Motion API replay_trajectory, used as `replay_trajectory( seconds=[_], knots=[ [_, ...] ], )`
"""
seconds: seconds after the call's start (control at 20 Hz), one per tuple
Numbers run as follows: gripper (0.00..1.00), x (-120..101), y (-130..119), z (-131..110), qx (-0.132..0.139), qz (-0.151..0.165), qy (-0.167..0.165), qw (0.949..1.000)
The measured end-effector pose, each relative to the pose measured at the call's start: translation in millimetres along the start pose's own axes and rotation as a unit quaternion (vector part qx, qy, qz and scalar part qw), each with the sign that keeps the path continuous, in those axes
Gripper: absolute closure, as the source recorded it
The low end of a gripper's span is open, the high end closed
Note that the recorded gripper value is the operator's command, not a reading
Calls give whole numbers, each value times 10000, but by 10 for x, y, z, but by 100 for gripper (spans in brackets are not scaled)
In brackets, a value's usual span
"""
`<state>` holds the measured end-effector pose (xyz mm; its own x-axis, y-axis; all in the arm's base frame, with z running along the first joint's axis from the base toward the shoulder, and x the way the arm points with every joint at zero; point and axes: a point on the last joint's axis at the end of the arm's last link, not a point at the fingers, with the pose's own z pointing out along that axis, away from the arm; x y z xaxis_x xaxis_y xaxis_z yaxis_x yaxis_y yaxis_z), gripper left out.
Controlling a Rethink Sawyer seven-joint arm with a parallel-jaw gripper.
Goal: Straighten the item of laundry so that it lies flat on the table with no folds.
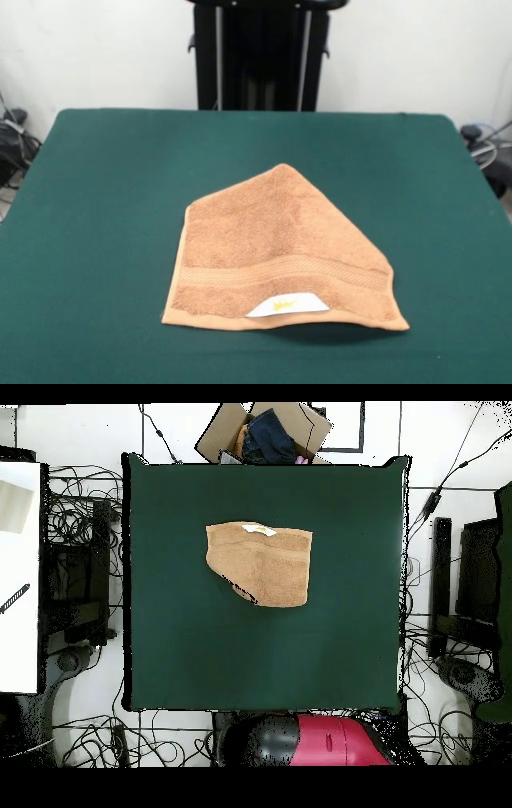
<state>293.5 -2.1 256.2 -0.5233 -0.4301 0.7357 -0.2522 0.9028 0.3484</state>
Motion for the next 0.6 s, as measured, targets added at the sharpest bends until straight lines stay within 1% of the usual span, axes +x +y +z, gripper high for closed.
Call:
replay_trajectory(
  seconds=[0.25,0.3,0.6],
  knots=[
    [0,-47,-74,153,-73,-130,85,9999],
    [0,-73,-111,220,-83,-163,58,9998],
    [0,-179,-223,427,-57,-267,-133,9995]
  ],
)
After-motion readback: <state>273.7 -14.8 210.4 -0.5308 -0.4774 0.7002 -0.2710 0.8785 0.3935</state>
